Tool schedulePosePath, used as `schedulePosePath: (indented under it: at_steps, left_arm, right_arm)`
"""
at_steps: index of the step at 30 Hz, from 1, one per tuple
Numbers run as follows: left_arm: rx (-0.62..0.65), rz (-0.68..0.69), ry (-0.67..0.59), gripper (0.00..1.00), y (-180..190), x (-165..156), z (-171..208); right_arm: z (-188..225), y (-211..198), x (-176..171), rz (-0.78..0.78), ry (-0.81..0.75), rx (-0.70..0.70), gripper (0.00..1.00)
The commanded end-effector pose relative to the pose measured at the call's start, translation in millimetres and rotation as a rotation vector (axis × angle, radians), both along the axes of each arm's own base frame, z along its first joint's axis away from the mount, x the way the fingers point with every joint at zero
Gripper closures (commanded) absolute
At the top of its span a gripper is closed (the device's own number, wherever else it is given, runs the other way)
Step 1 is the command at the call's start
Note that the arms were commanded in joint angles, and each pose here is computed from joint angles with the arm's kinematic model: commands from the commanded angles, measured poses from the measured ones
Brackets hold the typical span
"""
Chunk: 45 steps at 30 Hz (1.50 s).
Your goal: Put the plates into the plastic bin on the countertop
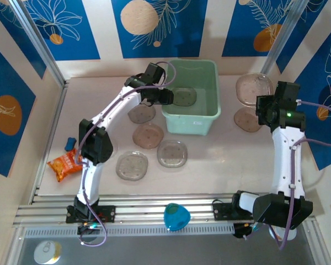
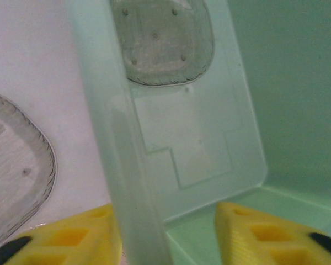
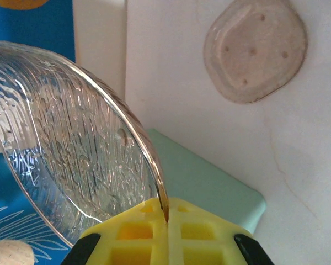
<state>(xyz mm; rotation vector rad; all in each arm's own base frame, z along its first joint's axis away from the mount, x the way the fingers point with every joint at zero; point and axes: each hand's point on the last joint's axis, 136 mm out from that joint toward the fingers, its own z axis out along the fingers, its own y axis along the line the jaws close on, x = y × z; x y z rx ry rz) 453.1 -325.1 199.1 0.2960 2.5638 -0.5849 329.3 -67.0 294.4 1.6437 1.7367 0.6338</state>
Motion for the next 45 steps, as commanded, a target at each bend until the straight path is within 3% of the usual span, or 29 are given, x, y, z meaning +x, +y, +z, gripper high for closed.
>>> schedulePosePath:
  at_steps: [1, 13, 28, 41, 45]
  left_arm:
    - [-0.042, 0.056, -0.004, 0.61, -8.9, 4.0, 9.4]
    - [-0.06, 0.095, 0.013, 0.76, -51.0, -28.5, 15.1]
    - [-0.132, 0.165, 0.065, 0.79, -83.1, -76.6, 18.3]
    - [-0.124, 0.243, 0.087, 0.75, -84.7, -117.2, 13.5]
    - [-0.119, 0.252, 0.077, 0.6, -82.0, -123.9, 13.5]
  right_arm:
    - [16.8, 6.9, 10.5, 0.059, -0.064, 0.015, 1.0]
    - [-4.5, -4.4, 6.4, 0.048, -0.08, 0.12, 1.0]
    - [10.2, -1.3, 6.4, 0.052, -0.106, 0.121, 1.0]
    - [8.5, 10.7, 7.1, 0.083, -0.089, 0.143, 1.0]
    - [16.2, 21.2, 9.2, 0.108, -0.08, 0.133, 1.0]
